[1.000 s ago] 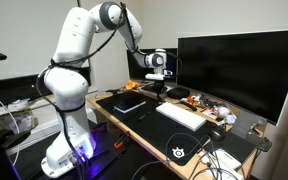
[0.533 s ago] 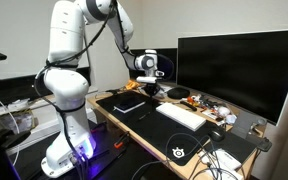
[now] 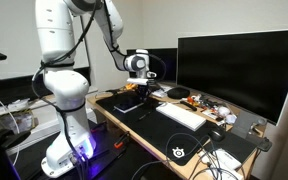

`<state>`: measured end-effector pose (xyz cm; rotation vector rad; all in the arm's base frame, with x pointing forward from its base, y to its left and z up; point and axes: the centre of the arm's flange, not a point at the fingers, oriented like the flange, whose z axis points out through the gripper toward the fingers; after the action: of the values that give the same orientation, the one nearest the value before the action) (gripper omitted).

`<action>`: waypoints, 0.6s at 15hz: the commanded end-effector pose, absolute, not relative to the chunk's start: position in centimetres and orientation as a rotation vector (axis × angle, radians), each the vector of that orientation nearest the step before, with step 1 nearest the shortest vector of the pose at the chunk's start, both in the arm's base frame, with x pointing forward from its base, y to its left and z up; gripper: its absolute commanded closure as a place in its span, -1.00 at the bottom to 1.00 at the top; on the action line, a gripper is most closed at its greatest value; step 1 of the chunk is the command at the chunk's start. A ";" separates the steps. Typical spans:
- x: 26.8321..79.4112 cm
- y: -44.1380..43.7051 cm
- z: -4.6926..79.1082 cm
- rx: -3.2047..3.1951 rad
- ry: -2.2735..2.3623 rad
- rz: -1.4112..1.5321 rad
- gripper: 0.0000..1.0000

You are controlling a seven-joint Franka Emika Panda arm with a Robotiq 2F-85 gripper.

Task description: Take the small silver object near the monitor and position it at the edge of the table

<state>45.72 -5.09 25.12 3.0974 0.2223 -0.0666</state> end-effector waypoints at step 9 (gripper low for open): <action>44.4 -4.7 24.8 3.100 0.233 -0.090 0.91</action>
<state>44.35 -4.67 24.82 3.0996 0.2330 -0.0903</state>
